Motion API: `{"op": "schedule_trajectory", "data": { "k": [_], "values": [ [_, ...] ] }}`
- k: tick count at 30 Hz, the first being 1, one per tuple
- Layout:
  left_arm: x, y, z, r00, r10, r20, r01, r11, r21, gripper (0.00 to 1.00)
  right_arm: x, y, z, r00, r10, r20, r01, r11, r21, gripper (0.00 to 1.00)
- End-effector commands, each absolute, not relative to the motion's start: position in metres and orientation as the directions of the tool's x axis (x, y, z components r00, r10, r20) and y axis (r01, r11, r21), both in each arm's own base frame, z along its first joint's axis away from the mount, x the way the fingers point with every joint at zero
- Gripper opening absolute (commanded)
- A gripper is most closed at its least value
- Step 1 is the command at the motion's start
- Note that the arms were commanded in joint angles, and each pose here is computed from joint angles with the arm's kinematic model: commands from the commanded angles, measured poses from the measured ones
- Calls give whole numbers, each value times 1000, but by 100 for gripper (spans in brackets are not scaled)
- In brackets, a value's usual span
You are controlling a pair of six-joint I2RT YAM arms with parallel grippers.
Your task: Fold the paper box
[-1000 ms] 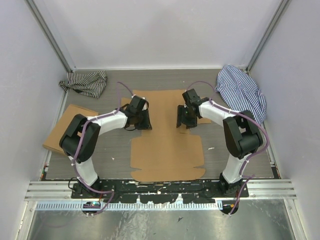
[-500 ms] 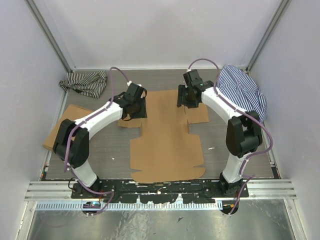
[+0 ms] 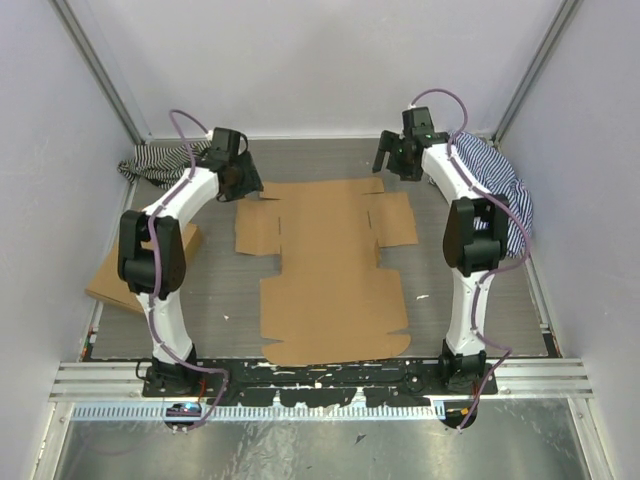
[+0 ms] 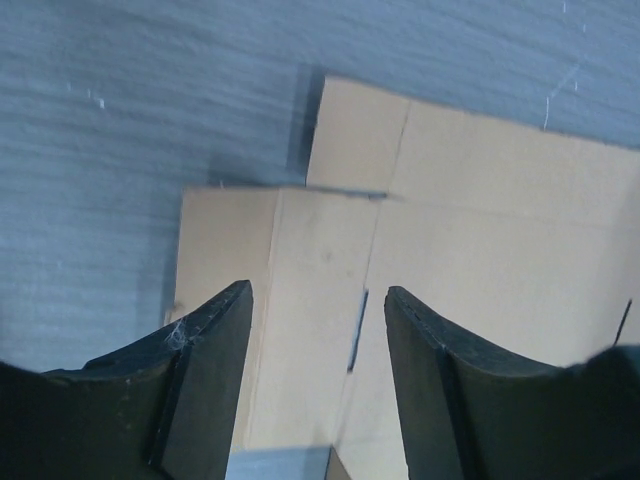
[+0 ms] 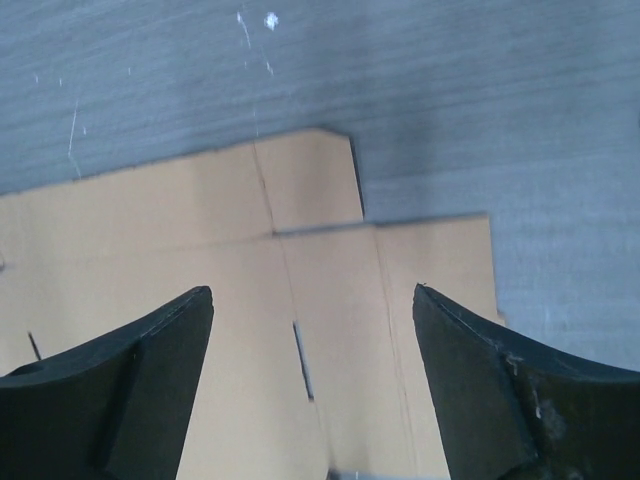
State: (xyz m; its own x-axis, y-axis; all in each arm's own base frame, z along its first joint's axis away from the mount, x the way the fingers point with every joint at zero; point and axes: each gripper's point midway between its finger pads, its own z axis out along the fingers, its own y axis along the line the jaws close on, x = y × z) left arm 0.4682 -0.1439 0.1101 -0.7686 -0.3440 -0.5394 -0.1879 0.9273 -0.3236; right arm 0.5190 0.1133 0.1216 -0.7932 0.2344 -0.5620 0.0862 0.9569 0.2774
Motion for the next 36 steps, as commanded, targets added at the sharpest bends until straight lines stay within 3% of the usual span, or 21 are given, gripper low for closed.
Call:
{"op": "schedule_trajectory", "data": {
  "k": [1,9,24,36],
  "values": [
    [503,-153,113,-750,-334,-571,-140,924,-357,63,558,130,123,-757,214,-617,-2,944,330,86],
    [542,-145,85,-743,-372,-556,-149,902,-404,65,593,132,91,-750,208,-628,-40,933,357,83],
    [565,-151,60,-773,-391,-500,-135,871,-472,63,588,130,68,-770,200,-606,-33,936,351,81],
    [560,-167,48,-804,-366,-470,-99,860,-500,52,586,130,71,-769,202,-607,-36,934,357,80]
  ]
}}
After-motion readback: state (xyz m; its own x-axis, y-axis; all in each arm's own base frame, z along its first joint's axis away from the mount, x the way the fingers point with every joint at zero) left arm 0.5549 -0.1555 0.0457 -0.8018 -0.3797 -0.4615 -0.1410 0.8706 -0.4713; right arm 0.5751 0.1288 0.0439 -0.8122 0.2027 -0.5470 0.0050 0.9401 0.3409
